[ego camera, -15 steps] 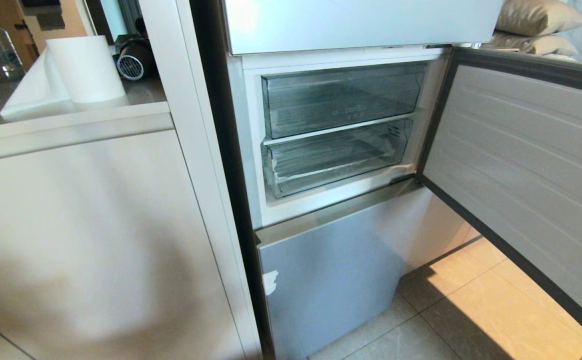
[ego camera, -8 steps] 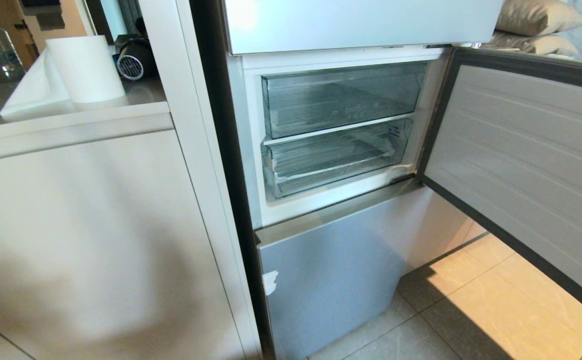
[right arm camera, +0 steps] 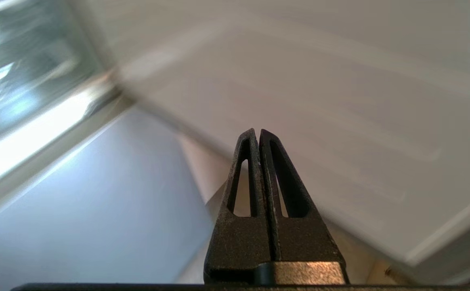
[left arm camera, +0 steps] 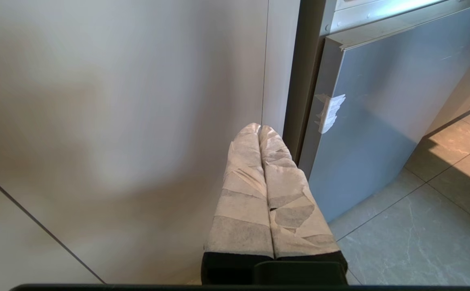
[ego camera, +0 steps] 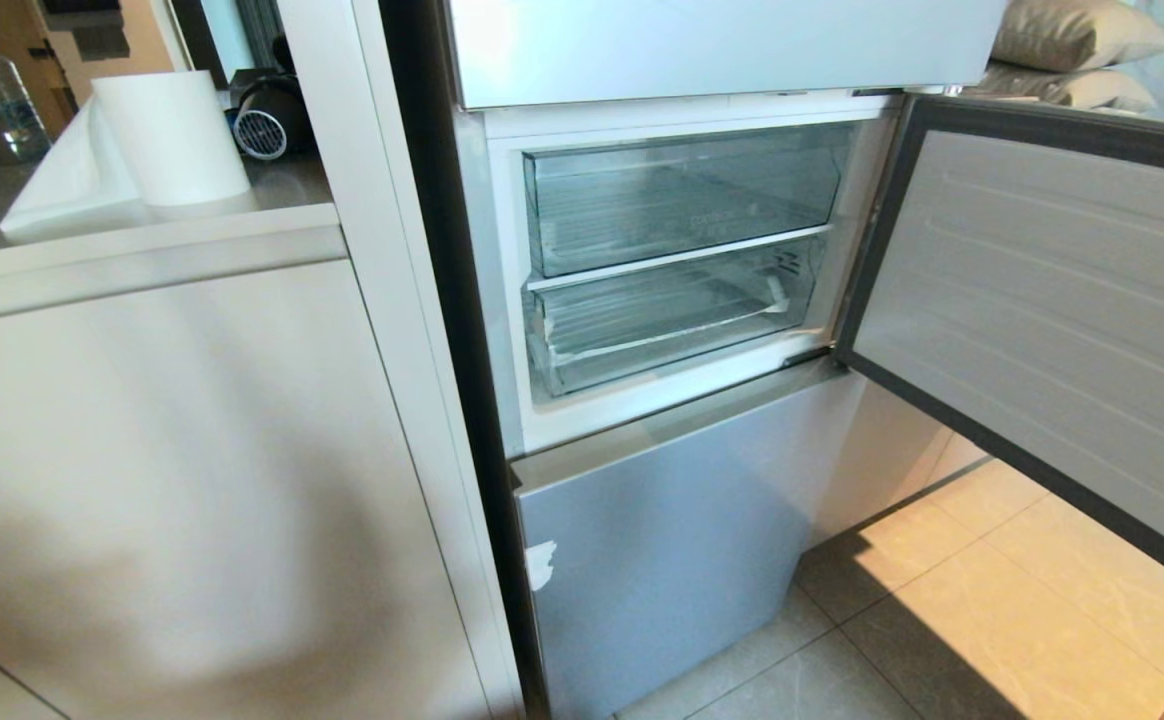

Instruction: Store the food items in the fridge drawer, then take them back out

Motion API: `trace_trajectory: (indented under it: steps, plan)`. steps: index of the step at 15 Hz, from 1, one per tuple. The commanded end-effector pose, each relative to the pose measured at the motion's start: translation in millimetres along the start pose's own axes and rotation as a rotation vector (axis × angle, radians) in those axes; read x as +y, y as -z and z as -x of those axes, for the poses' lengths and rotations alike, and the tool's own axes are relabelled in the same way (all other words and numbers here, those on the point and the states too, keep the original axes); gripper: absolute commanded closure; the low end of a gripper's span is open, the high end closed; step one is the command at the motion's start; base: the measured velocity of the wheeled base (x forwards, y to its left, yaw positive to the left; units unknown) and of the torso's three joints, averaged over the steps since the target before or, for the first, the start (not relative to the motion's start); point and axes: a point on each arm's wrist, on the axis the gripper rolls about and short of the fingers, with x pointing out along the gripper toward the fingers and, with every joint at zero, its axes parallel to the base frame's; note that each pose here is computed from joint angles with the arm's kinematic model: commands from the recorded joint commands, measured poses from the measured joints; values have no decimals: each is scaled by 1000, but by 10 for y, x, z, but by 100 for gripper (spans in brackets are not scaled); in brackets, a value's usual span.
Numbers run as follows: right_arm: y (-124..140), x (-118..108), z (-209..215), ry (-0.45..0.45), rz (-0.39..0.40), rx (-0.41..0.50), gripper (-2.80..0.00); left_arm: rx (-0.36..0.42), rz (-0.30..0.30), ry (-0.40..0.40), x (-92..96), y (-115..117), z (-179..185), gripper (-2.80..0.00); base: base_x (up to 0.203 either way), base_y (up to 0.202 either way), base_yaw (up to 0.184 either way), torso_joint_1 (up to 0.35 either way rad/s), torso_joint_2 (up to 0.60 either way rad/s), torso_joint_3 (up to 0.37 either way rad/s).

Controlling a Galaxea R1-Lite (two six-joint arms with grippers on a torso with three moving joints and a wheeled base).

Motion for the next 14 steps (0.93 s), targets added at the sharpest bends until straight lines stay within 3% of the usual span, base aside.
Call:
trace_trajectory:
  steps: [1, 3, 6, 8, 11, 14]
  plan:
    - [164, -88, 428, -187, 54, -42, 0, 0, 0, 1, 0, 0, 0, 0, 0, 0, 0, 0, 0, 0]
    - [461, -153, 693, -396, 105, -16, 0, 0, 0, 1, 0, 0, 0, 0, 0, 0, 0, 0, 0, 0]
    - [861, -229, 883, -542, 130, 89, 0, 0, 0, 0, 0, 0, 0, 0, 0, 0, 0, 0, 0, 0]
    - [969, -251, 953, -586, 133, 122, 0, 0, 0, 0, 0, 0, 0, 0, 0, 0, 0, 0, 0, 0]
    - [1316, -336, 1114, -661, 230, 167, 0, 0, 0, 0, 0, 0, 0, 0, 0, 0, 0, 0, 0, 0]
    - [1384, -428, 1291, -703, 269, 64, 0, 0, 2, 0, 0, 0, 0, 0, 0, 0, 0, 0, 0, 0]
